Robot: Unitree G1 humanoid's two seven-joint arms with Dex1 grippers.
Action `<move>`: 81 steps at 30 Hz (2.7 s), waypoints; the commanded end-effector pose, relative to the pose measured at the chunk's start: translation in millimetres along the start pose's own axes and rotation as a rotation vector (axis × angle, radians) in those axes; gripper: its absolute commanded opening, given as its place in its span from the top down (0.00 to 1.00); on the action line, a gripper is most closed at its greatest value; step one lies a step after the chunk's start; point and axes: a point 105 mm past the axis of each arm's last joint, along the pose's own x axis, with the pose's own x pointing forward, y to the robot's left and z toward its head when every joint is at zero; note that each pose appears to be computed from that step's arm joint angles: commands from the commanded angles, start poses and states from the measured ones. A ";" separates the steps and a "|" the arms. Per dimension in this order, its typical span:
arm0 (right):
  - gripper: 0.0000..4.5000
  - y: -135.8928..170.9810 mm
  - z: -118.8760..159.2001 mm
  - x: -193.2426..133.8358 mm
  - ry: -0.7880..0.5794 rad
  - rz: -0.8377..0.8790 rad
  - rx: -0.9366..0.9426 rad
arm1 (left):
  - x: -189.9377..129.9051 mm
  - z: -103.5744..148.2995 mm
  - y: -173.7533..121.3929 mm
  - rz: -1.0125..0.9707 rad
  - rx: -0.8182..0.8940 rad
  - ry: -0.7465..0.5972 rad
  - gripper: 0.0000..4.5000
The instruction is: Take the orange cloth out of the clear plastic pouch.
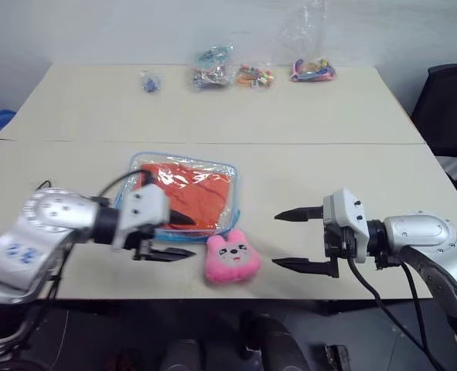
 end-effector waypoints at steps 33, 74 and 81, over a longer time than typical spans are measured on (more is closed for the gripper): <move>0.00 -36.8 -8.1 65.0 0.085 -0.092 -0.382 | 0.4 -25.8 4.6 -0.085 0.008 0.099 0.99; 0.99 -65.0 -14.0 78.5 0.119 -0.025 -0.678 | -35.1 -47.8 6.5 0.089 -0.095 0.130 1.00; 0.99 -61.9 -24.6 45.5 0.184 0.012 -0.743 | -92.3 -76.0 4.2 0.270 -0.209 0.208 1.00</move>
